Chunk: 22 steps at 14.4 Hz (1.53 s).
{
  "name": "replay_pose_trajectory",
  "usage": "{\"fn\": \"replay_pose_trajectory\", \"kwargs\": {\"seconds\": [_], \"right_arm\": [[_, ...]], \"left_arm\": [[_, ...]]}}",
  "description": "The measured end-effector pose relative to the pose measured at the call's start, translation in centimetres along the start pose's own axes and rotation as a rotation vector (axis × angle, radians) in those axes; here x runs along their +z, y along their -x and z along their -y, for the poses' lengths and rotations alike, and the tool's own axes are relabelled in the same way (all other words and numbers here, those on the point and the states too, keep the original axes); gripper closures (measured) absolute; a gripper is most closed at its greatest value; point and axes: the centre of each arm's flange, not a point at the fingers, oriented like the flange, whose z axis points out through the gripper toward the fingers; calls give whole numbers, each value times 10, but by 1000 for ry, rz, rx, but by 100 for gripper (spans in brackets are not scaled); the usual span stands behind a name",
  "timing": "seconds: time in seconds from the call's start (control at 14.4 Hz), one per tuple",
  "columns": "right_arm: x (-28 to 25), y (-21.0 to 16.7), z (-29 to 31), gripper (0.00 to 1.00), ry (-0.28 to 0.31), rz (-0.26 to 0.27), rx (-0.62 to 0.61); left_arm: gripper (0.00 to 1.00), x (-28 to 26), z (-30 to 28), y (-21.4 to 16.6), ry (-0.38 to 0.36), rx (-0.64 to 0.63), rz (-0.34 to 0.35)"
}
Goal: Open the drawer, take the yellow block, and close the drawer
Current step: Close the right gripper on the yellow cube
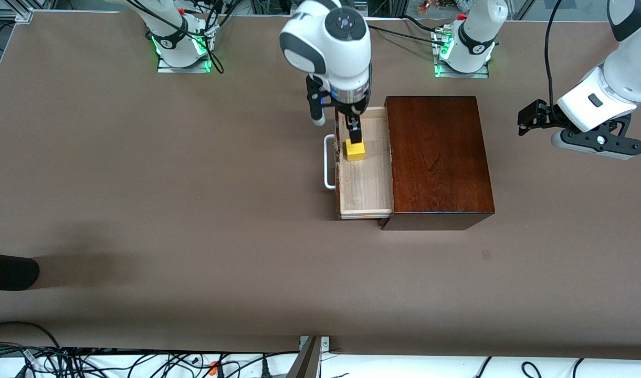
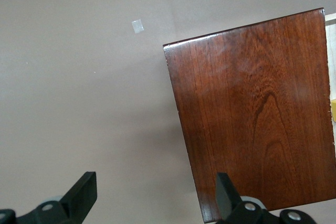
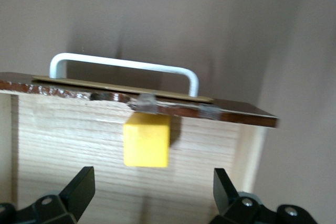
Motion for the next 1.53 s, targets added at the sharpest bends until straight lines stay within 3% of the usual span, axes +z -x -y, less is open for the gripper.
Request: {"fn": "replay_pose_trajectory", "kwargs": {"seconds": [0.83,1.25,1.46,1.53], "right_arm": [[56,-2,12,0,-35,-7,-11],[89,4,4,0,-25,-26,-27],[92,5,3,26,-27,-31,-32],[91,5,4,41,-31,-29,-32]], "left_arm": [[0,0,1,0,0,-2,0],[0,0,2,0,0,-3,0],[0,0,2,0,0,-3,0],[0,0,2,0,0,-3,0]]}}
